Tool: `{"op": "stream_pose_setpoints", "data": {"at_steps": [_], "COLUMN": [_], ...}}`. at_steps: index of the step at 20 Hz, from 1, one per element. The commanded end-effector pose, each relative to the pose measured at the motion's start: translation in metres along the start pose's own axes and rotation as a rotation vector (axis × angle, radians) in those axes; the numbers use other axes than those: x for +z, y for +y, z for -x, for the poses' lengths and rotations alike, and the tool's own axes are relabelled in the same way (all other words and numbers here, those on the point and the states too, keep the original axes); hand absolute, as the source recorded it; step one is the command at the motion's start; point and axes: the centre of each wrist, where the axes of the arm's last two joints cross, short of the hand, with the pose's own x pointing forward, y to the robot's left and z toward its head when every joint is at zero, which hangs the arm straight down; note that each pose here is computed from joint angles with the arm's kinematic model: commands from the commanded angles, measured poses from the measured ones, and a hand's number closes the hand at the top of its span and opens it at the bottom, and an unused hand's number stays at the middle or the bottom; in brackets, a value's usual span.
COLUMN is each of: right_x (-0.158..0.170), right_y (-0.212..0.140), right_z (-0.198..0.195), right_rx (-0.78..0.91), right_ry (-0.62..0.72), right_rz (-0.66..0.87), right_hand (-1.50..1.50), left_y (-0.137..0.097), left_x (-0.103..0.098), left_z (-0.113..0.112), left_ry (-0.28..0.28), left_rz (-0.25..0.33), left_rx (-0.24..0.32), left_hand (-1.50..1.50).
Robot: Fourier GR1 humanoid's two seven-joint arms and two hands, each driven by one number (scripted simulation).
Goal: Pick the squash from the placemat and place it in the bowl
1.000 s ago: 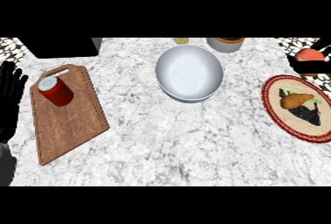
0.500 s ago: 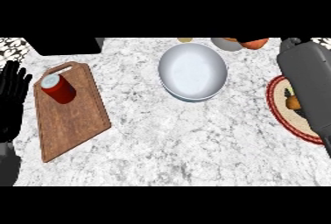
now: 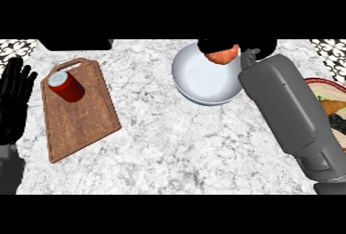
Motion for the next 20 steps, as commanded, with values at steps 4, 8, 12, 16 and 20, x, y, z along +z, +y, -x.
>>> {"op": "stream_pose_setpoints", "data": {"at_steps": [4, 8, 12, 16, 20], "right_x": [0.001, 0.001, -0.006, -0.010, -0.019], "right_y": [0.044, 0.074, 0.081, 0.069, 0.071], "right_z": [0.015, 0.037, 0.047, 0.056, 0.079], "right_rx": [0.112, -0.013, -0.191, -0.367, -0.403], "right_ry": [0.149, 0.263, 0.269, 0.176, 0.125], "right_rz": [0.021, 0.051, 0.038, 0.139, 0.346], "right_hand": [1.50, -1.50, -1.50, -1.50, -1.50], "left_y": [-0.007, -0.002, -0.008, -0.022, -0.023], "left_x": [-0.011, -0.015, -0.020, -0.021, -0.003], "left_z": [-0.003, -0.006, -0.023, -0.003, -0.004], "left_ry": [-0.021, -0.014, -0.034, 0.000, -0.020], "left_rz": [0.015, 0.024, 0.038, 0.019, 0.024], "left_rx": [0.000, 0.003, 0.020, 0.019, 0.027], "left_hand": [0.00, 0.00, 0.00, 0.00, 0.00]}}
